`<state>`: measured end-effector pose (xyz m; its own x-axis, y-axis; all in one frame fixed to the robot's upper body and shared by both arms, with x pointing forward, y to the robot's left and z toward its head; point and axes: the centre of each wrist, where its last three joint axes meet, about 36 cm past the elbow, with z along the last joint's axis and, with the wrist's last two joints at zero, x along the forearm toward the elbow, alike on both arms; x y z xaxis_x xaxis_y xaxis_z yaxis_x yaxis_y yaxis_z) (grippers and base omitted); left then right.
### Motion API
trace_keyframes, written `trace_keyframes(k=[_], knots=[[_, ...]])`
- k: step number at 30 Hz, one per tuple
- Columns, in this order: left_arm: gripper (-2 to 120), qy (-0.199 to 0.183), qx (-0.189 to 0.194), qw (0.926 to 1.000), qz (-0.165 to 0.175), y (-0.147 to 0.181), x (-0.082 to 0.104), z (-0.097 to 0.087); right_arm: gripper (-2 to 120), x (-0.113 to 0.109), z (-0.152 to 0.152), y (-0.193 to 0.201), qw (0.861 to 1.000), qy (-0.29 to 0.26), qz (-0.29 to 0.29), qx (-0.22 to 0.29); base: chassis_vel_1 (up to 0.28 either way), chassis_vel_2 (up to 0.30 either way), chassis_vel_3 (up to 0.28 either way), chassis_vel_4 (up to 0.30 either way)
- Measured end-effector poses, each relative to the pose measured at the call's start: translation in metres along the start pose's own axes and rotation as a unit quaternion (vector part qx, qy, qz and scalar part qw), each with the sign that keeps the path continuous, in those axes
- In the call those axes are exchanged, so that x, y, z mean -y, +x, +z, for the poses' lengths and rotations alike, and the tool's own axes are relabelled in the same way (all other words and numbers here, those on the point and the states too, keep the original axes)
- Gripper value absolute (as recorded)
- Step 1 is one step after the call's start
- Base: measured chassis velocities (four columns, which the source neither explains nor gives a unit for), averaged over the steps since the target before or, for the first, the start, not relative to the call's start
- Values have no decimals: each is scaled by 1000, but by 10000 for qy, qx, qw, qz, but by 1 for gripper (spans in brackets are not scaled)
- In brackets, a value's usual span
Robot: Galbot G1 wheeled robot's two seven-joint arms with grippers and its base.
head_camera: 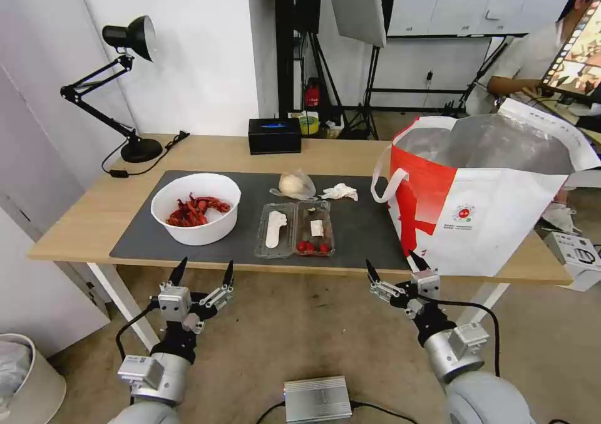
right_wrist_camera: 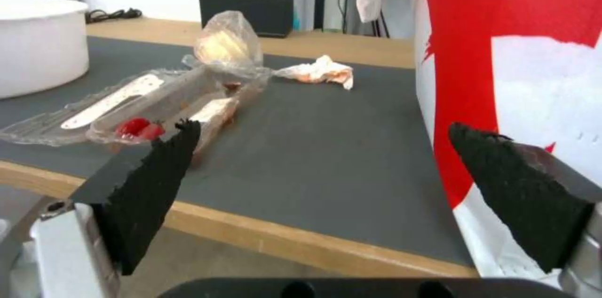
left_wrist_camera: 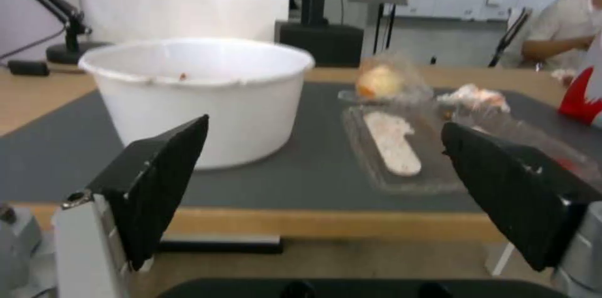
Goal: Pick up the trash from the table and place it into the takeout bag.
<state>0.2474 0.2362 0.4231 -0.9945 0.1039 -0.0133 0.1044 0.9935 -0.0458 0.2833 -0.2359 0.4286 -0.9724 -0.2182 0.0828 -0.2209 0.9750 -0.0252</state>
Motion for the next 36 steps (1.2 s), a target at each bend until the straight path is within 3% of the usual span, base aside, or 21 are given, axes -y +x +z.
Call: trace_keyframes(k=[13,18,20,21,24,25,27,28,29,31,32,33,34,35,36], knots=[[100,103,-204,9997,-36,5,6,5,100,-5,0,7,10000,-44,63,-41,0,0,0,0],[100,505,-277,9983,-8,4,14,-3,100,-7,-2,8,10000,-41,36,-23,0,0,0,0],[100,1007,-331,9944,6,3,20,-11,100,-10,-1,9,10000,-21,-2,-37,0,0,0,0],[100,1007,-331,9944,6,3,20,-11,100,-10,-1,9,10000,-21,-2,-37,0,0,0,0],[100,1899,-553,9802,15,1,32,-23,100,-12,0,11,10000,22,-47,-57,0,0,0,0],[100,1899,-553,9802,15,1,32,-23,100,-12,0,11,10000,22,-47,-57,0,0,0,0],[100,2489,-722,9658,56,0,41,-30,100,-12,-1,11,10000,37,-64,-44,0,0,0,0],[100,2886,-831,9538,114,-1,47,-35,100,-13,-2,11,10000,43,-73,-35,0,0,0,0],[100,2886,-831,9538,114,-1,47,-35,100,-13,-2,11,10000,43,-73,-35,0,0,0,0],[100,3498,-1020,9310,213,-4,57,-42,100,-13,-3,13,10000,40,-84,-29,0,0,0,0],[100,3498,-1020,9310,213,-4,57,-42,100,-13,-3,13,10000,40,-84,-29,0,0,0,0],[100,3712,-1111,9216,244,-6,61,-44,100,-14,-3,14,9999,45,-85,-31,0,0,0,0],[100,4026,-1230,9066,296,-9,68,-46,100,-14,-4,16,9999,70,-78,-29,0,0,0,0],[100,4151,-1271,9003,309,-10,70,-47,100,-13,-4,17,9999,94,-71,-21,0,0,0,0],[100,4151,-1271,9003,309,-10,70,-47,100,-13,-4,17,9999,94,-71,-21,0,0,0,0]])
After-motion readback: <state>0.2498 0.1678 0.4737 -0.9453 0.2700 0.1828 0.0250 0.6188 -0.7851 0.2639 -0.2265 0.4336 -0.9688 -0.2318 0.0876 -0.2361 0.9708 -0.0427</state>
